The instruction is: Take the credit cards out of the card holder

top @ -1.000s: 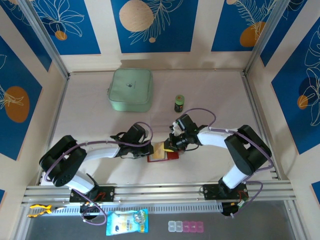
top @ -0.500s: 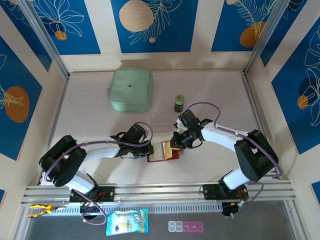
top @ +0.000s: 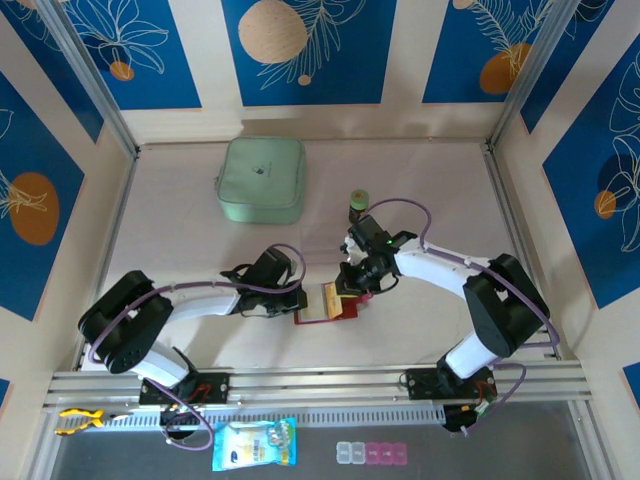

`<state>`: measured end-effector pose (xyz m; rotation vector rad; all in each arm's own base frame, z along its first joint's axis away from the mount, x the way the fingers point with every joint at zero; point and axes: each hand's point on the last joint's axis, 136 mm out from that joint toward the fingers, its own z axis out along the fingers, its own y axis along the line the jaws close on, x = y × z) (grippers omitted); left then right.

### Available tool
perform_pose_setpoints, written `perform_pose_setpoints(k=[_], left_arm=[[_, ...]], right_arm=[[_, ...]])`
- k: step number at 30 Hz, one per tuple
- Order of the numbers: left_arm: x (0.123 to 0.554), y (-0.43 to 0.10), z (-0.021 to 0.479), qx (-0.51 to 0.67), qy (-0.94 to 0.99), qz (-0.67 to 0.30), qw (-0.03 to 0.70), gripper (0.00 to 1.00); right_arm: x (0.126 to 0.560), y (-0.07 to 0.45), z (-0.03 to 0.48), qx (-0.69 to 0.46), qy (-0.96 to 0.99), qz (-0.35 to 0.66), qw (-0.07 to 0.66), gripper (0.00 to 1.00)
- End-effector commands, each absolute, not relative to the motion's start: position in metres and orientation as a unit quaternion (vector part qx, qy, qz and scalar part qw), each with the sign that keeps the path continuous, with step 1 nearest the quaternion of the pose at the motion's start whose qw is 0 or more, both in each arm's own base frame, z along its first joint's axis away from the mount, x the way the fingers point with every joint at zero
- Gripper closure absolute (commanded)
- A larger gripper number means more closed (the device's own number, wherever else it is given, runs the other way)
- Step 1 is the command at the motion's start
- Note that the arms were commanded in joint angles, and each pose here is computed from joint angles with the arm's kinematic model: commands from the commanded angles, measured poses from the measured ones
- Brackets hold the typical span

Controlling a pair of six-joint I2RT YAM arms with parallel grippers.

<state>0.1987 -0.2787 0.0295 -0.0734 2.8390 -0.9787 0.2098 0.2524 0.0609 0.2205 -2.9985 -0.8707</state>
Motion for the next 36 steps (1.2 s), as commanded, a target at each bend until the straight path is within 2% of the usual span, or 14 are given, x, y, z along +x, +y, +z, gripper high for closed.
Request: perform_pose_setpoints(k=[1,6,17,36], left_arm=[[0.186,-0.263,0.012,-0.027,0.957,-0.283,0.051,0.98],[0.186,-0.262,0.013,-0.026,0.957,-0.284,0.051,0.98],[0.186,-0.263,0.012,-0.026,0.956,-0.286,0.051,0.98],[0.189,-0.251,0.017,-0.013,0.966,-0.25,0.068,0.98]], right_arm=[[0.209,0.258,0.062,0.085,-0.96,-0.268,0.013,0.9],[0.206,0.26,0.06,0.083,-0.963,-0.257,0.017,0.86],[0.194,0.257,0.061,0.061,-0.967,-0.246,0.017,0.86],[0.195,0.248,0.078,0.055,-0.97,-0.238,-0.013,0.97]])
